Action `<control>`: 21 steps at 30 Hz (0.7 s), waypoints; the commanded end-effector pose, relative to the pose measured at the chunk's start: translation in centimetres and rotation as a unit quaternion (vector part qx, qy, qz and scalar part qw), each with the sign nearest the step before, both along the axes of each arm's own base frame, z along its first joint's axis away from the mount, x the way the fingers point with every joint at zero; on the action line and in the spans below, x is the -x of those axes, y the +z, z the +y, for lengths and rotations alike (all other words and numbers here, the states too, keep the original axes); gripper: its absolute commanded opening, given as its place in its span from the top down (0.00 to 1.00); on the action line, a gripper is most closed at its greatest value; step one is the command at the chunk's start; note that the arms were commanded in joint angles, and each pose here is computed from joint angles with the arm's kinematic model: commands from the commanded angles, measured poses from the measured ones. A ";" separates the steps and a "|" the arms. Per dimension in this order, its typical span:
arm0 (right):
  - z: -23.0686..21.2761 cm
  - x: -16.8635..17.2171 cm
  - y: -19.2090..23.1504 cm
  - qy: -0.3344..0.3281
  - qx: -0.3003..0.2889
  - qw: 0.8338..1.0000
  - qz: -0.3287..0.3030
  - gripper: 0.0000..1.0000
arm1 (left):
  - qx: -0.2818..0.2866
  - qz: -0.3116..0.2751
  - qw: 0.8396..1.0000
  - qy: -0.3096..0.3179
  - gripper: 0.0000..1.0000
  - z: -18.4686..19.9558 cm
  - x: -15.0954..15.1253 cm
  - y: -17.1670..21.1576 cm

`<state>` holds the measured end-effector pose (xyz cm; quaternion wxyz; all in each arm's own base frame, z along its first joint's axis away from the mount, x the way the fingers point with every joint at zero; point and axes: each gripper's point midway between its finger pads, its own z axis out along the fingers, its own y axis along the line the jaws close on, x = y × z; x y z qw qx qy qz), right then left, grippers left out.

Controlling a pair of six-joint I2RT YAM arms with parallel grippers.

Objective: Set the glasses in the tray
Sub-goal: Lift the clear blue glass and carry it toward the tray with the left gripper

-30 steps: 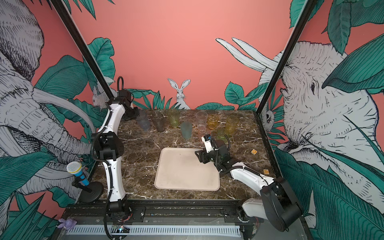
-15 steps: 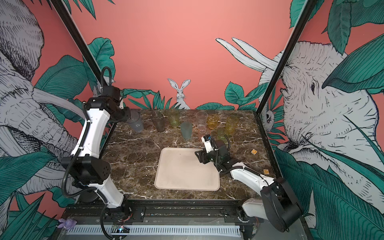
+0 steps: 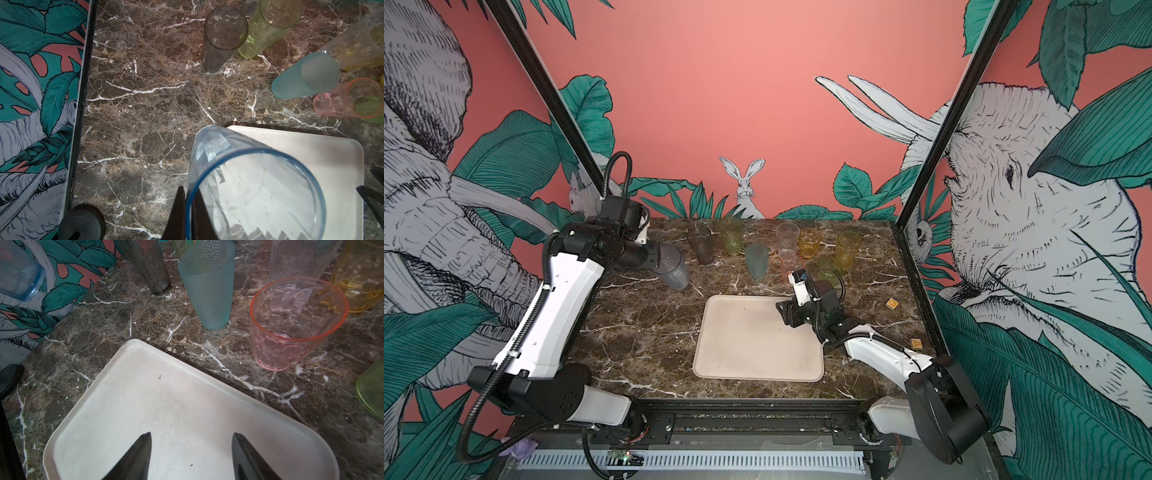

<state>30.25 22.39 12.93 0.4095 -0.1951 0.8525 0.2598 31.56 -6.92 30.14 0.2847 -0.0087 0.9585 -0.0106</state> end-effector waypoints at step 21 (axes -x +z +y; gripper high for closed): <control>-1.2 -1.1 1.3 -0.038 0.015 0.998 -0.043 0.35 | 0.002 0.016 0.996 -0.085 1.00 -9.6 4.0 -6.2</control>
